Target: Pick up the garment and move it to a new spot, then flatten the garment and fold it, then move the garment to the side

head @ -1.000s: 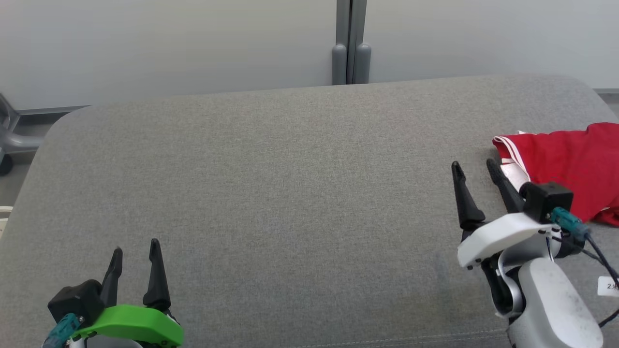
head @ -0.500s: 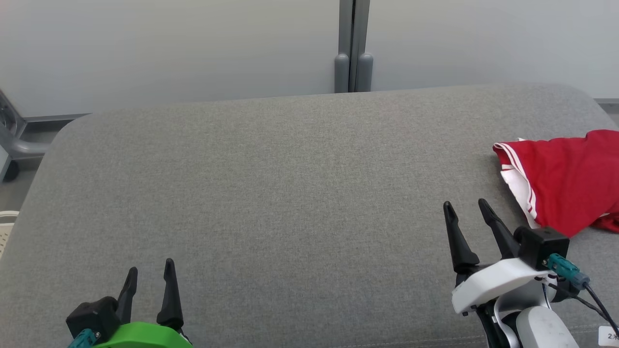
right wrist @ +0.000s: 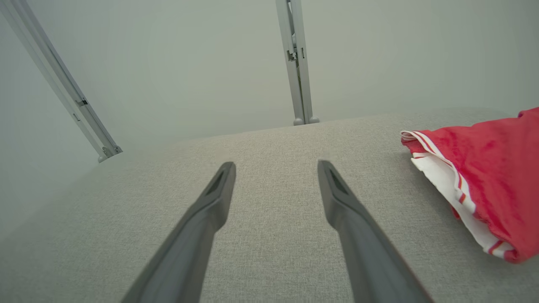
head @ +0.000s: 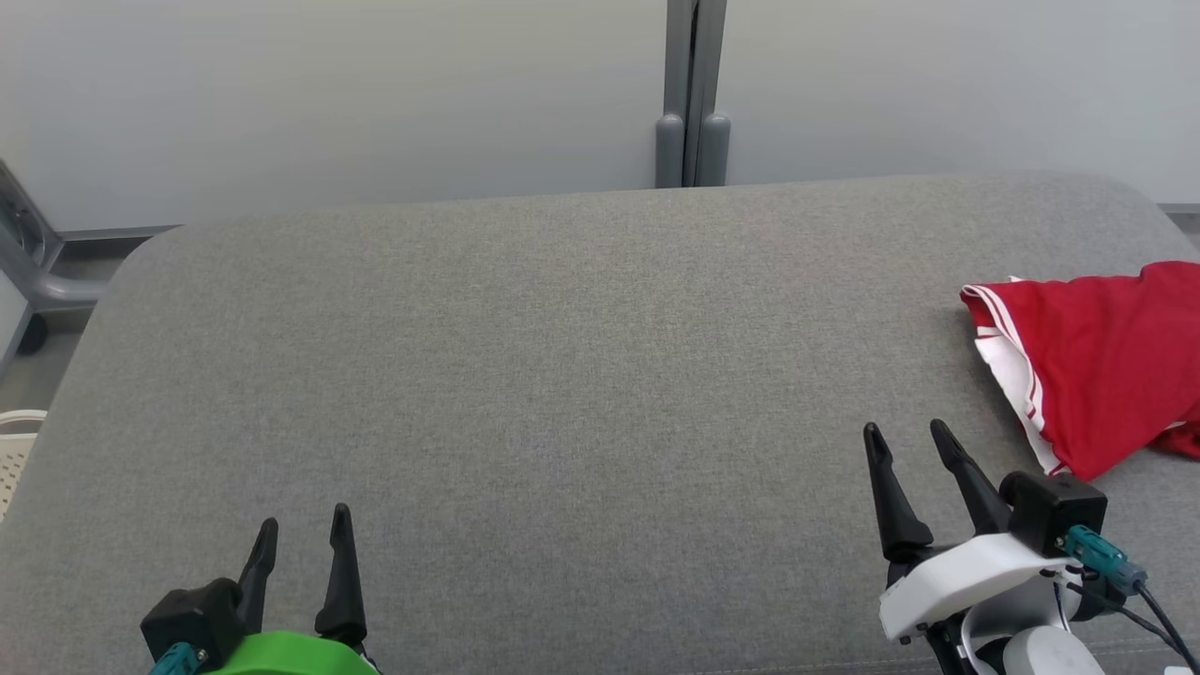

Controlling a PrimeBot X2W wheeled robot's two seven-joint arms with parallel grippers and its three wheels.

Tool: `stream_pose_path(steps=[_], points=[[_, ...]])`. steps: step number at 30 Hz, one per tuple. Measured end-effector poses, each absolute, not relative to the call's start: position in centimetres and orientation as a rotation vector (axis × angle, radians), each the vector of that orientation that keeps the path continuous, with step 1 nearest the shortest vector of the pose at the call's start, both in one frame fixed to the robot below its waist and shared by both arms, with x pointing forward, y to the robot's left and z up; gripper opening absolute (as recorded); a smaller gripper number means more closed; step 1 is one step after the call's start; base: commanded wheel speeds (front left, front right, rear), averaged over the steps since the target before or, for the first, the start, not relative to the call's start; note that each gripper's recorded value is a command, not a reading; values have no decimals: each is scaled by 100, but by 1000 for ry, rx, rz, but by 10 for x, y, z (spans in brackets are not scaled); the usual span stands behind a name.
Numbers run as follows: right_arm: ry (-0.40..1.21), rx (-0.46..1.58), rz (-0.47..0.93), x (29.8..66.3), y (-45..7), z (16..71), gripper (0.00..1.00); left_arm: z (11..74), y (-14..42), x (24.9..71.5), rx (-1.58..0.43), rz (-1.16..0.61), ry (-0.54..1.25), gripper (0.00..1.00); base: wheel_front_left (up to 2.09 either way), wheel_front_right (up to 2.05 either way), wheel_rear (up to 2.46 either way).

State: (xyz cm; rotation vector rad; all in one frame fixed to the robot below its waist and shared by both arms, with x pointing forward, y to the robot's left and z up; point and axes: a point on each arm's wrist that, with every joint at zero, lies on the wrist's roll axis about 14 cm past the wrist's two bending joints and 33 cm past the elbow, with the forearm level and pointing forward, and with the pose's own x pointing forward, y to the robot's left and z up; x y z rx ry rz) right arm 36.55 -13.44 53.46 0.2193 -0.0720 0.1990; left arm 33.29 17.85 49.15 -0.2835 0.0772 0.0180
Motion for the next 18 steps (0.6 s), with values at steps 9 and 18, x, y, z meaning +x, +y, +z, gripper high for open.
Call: stream_pose_path(steps=[9,18], points=[[-64,230,204,366,-132,533,100,497,176,332,-274,10,65,100,0,0,0],[-65,227,205,366,-132,533,100,499,178,331,-265,16,60,100,0,0,0]])
